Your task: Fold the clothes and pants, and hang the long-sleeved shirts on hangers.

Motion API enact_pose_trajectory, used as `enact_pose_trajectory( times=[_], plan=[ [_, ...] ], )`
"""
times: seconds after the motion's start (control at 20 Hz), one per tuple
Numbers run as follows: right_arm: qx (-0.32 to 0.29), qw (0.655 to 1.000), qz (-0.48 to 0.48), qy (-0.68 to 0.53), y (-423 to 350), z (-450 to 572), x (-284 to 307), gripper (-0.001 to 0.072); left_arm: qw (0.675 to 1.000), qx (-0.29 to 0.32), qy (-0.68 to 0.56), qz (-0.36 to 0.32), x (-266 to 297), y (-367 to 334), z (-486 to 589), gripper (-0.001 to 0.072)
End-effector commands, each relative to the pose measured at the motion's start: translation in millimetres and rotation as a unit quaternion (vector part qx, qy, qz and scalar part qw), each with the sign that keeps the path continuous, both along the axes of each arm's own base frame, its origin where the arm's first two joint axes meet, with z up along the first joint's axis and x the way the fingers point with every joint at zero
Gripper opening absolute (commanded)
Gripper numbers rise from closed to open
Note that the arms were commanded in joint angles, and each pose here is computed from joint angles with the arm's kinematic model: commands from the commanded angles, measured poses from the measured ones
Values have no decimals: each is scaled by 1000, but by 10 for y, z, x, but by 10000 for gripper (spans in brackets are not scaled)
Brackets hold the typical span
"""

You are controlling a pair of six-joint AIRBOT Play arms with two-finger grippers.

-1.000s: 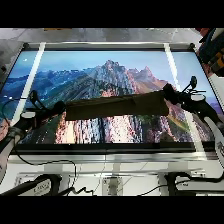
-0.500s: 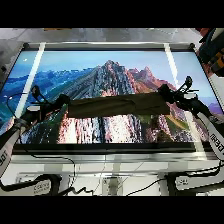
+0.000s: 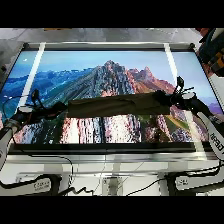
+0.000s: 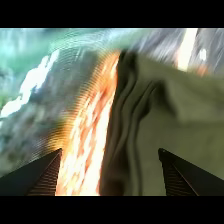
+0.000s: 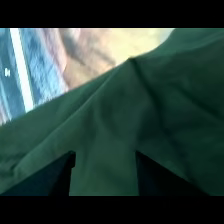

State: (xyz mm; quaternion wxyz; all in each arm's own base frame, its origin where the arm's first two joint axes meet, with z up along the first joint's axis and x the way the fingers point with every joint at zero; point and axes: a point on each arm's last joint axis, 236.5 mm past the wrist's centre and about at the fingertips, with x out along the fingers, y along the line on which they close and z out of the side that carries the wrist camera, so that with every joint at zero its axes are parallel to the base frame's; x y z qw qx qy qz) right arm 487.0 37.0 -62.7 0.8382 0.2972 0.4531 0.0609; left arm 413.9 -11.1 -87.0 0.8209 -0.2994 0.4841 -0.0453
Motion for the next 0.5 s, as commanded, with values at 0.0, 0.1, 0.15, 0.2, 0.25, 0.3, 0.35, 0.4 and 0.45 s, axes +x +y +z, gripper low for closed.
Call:
enact_pose_trajectory(
  times=[0.0,0.1,0.15,0.2,0.25,0.3,0.35,0.4,0.45],
  plan=[
    [8,999,49,13,199,54,-89,448,995,-34,57,-69,-227,-219,-188,710],
    [9,998,69,8,358,127,-76,443,995,-48,51,-77,-99,-374,-194,710],
    [9,997,78,3,445,167,-57,439,994,-54,47,-80,-30,-452,-189,708],
    [8,996,89,-4,550,214,-38,397,994,-57,42,-89,32,-532,-183,632],
    [7,995,99,-10,651,256,-21,363,993,-56,41,-99,73,-609,-186,523],
    [4,994,108,-17,754,298,-3,363,992,-55,40,-109,94,-685,-192,458],
    [2,993,117,-25,874,337,13,363,991,-53,38,-118,113,-757,-183,405],
    [-1,991,127,-32,992,365,17,362,990,-51,33,-125,135,-796,-159,315],
    [-3,990,133,-38,1090,378,16,329,989,-49,25,-134,174,-823,-103,126]
  ],
)
